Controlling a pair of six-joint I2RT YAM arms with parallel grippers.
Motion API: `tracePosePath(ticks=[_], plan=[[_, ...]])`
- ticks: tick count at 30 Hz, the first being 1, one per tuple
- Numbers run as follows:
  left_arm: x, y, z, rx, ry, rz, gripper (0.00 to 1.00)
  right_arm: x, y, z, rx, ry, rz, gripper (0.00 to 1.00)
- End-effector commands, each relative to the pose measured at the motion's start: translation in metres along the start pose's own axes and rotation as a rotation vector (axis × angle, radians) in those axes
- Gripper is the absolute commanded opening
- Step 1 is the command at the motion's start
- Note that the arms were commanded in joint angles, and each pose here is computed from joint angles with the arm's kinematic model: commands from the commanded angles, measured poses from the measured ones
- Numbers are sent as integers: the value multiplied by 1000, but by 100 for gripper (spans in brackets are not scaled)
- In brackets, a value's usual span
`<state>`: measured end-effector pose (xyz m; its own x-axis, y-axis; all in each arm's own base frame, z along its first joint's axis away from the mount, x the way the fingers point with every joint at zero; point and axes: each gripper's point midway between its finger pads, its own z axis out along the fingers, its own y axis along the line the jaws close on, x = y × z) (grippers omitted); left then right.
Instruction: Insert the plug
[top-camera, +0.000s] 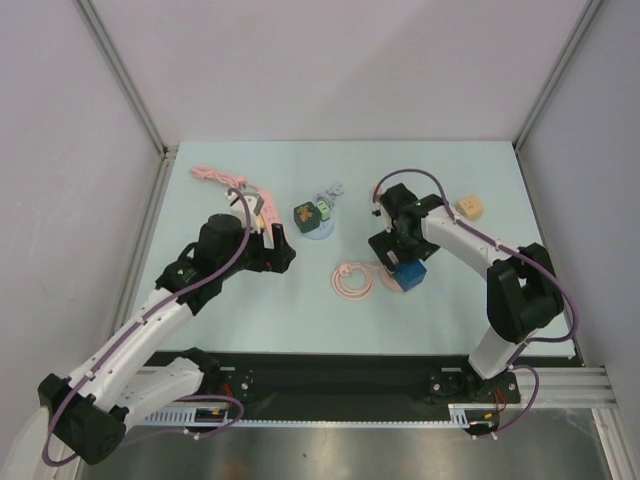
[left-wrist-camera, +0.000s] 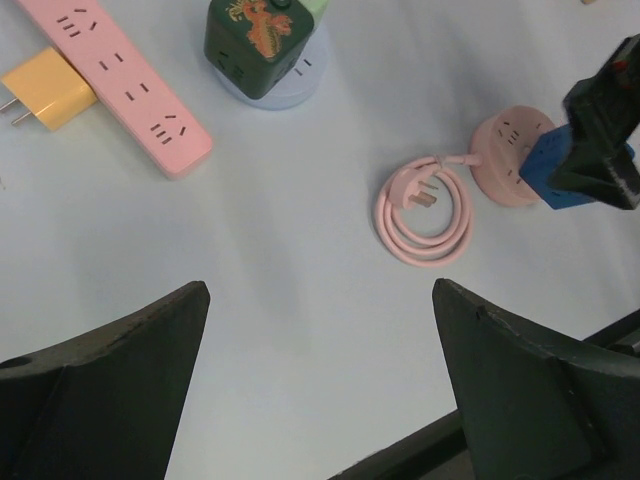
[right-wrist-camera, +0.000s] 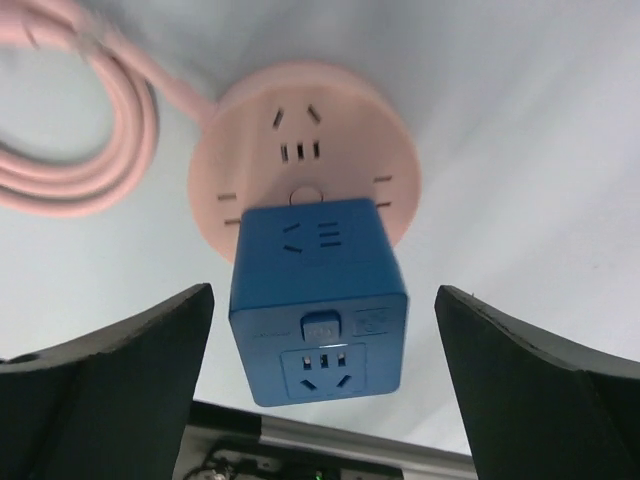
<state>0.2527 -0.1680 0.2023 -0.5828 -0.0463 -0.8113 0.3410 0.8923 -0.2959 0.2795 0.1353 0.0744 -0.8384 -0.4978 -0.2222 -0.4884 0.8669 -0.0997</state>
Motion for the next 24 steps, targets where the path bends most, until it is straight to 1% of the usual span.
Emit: tracePosePath(ticks=[1,3,5,6,8,9,10,11,12,13,14,15,16,17,18,19,20,22,24], plan=[[-25,0,0,-13,-34,-49,100,-35,-13,-41,50,-141,42,100],[-30,10,4,-36,-32,-79,99,-39,-16,-53,58,-167,56,100],[-34,26,13,-89,-20,-111,95,-49,-20,-71,72,-226,76,100],[-41,46,14,-145,-28,-145,93,-53,-25,-77,96,-249,103,100],[-35,78,29,-229,19,-195,88,-66,-28,-96,104,-319,145,100],[-40,106,31,-285,3,-243,86,-73,-25,-103,83,-360,157,100],[-41,118,37,-300,11,-273,85,-79,-17,-110,54,-397,161,100],[-32,127,53,-278,67,-298,81,-89,-13,-124,24,-472,163,100],[-39,143,58,-299,66,-314,80,-93,-2,-130,-29,-510,155,100],[-40,146,66,-283,85,-301,80,-96,6,-135,-60,-544,148,100],[-29,154,82,-265,153,-234,80,-95,12,-145,-86,-587,146,99],[-40,154,89,-242,154,-187,79,-103,17,-153,-116,-642,150,99],[-40,159,94,-244,170,-152,78,-105,22,-160,-142,-675,152,98],[-39,166,100,-242,189,-69,78,-106,24,-165,-154,-703,155,98],[-43,173,110,-241,192,-27,77,-108,36,-174,-221,-754,132,98],[-45,176,115,-236,191,8,77,-109,39,-178,-240,-779,128,99],[-53,180,120,-227,178,76,72,-115,42,-185,-262,-822,132,99],[-61,182,134,-194,179,115,70,-112,49,-190,-301,-857,117,99],[-60,188,147,-179,212,149,70,-112,53,-196,-319,-882,87,99]])
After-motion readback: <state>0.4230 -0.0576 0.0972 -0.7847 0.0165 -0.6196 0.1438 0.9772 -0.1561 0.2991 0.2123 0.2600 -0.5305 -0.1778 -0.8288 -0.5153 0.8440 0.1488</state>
